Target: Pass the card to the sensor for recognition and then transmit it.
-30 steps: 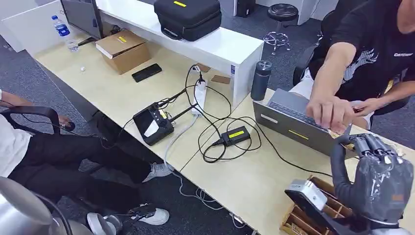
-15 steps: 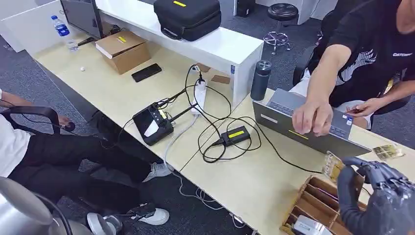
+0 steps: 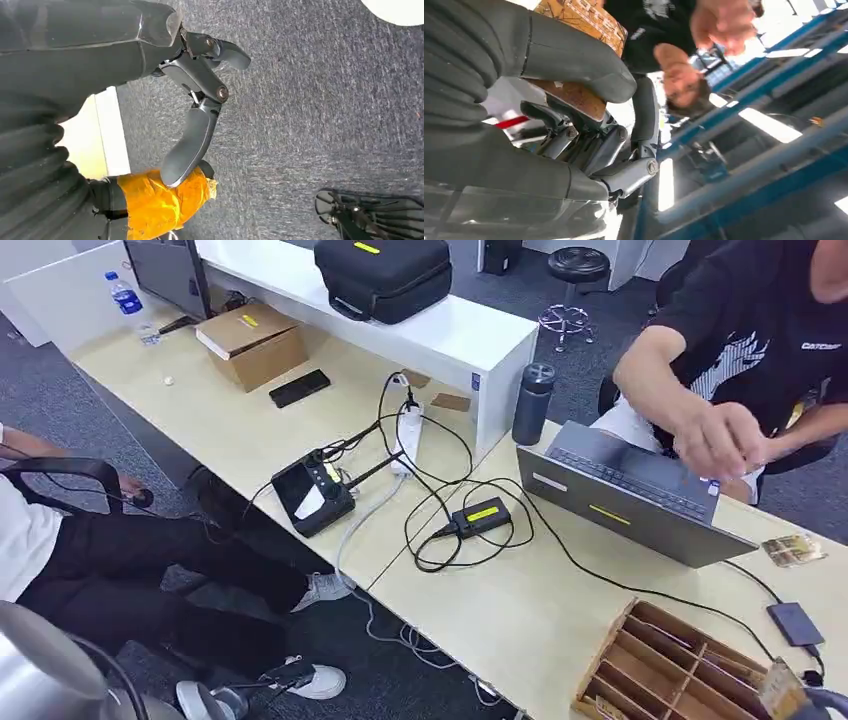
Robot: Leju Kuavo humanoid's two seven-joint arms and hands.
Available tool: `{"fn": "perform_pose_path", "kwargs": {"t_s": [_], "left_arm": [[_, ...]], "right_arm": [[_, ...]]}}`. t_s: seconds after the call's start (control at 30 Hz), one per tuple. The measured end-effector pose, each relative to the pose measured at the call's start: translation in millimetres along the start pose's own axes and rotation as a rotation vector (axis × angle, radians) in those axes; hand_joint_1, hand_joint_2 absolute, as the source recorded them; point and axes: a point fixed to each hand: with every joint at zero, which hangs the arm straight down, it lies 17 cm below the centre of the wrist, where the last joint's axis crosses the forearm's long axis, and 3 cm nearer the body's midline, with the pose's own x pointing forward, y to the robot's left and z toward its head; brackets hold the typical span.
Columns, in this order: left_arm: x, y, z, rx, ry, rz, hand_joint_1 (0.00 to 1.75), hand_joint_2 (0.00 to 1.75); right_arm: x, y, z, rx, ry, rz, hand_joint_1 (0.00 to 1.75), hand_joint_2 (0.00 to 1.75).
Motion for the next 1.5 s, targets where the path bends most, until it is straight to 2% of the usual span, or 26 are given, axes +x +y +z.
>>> {"fn": "perform_pose_path", "kwargs": {"t_s": [0.23,0.47,0.83,1.07,1.5], "left_arm": [[-1.1,-3.7,-0.2,0.001,0.007,0.023,0.0,1.75],[-1.8,-5.8,-0.3,0.0,0.01,0.034,0.0,1.75],[-3.2,-8.6,-0.2,-0.002,0.014,0.044,0.0,1.75],[-4.4,-8.6,-0.2,-0.002,0.019,0.04,0.0,1.75],[-6.3,-8.6,-0.1,-0.002,0.025,0.045,0.0,1.75]], "right_arm": [[-39.7,10.5,34.4,0.079,0.102,0.082,1.75,1.75],[-75.0,40.2,69.1,0.214,0.21,0.13,1.75,1.75],[-111.9,74.4,117.1,0.369,0.334,0.172,1.75,1.75],[-126.5,79.3,133.7,0.406,0.377,0.198,1.75,1.75],[-141.8,79.0,145.3,0.442,0.41,0.258,1.75,1.75]]}}
